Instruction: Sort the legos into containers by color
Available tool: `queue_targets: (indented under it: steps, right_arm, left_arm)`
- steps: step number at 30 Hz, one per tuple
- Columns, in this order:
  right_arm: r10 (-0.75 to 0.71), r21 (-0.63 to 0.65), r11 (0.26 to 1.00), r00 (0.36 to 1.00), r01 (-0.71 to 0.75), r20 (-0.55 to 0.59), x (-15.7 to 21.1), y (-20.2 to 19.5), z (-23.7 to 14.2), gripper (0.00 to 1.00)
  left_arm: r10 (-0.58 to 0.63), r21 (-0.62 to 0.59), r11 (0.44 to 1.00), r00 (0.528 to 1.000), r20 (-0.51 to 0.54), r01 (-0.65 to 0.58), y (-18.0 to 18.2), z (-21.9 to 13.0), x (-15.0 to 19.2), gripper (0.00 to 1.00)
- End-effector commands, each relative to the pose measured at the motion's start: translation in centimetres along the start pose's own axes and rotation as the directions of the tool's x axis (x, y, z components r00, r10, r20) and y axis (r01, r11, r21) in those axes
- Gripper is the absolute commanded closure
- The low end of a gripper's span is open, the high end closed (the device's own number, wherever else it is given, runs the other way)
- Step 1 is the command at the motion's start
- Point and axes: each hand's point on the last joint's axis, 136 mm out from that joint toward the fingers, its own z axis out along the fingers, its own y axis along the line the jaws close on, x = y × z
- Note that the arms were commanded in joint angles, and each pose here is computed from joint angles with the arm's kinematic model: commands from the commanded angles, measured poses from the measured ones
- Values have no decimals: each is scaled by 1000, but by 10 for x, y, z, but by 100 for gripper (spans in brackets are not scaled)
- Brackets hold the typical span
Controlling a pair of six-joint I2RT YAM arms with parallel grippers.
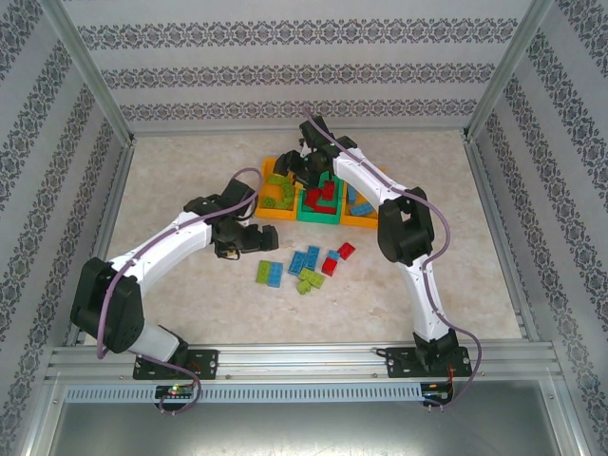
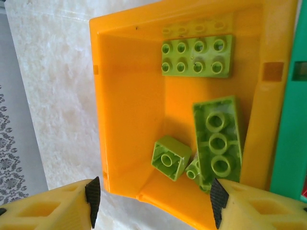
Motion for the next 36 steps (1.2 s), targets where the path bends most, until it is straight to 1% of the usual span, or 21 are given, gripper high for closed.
queue_targets:
  steps: [1, 3, 7, 11, 16, 20, 24, 29, 36]
  right_arm:
    - [-12, -21, 1000, 1000, 12, 20, -4, 12, -12, 34]
    - [-27, -37, 999, 999, 28, 34, -4, 18, -21, 33]
    - [-49, -42, 998, 997, 52, 66, -6, 22, -41, 31]
    - [-56, -52, 997, 993, 62, 101, -7, 16, -65, 29]
    - [-74, -23, 997, 987, 78, 140, -6, -3, -94, 28]
    - [-58, 14, 998, 985, 56, 165, -4, -30, -117, 28]
    - [-21, 29, 999, 982, 16, 188, -1, -55, -136, 27]
    - [18, 42, 999, 977, -27, 211, 3, -79, -153, 28]
    - [25, 58, 998, 973, -39, 229, 8, -89, -164, 27]
  left_arm:
    - [16, 2, 1000, 997, -80, -16, -12, 3, 17, 3]
    - [38, 12, 999, 993, -114, -37, -21, 5, 26, 4]
    - [57, -6, 998, 983, -176, -59, -26, 15, 46, 7]
    - [64, -4, 998, 980, -186, -66, -37, 26, 56, 8]
    - [100, -23, 994, 976, -192, -106, -51, 39, 58, 11]
    - [110, -73, 989, 971, -213, -128, -49, 52, 59, 13]
    - [115, -76, 988, 970, -213, -134, -50, 60, 58, 13]
    - [133, -103, 982, 969, -207, -156, -47, 68, 55, 13]
    - [177, -87, 976, 963, -202, -197, -55, 79, 52, 13]
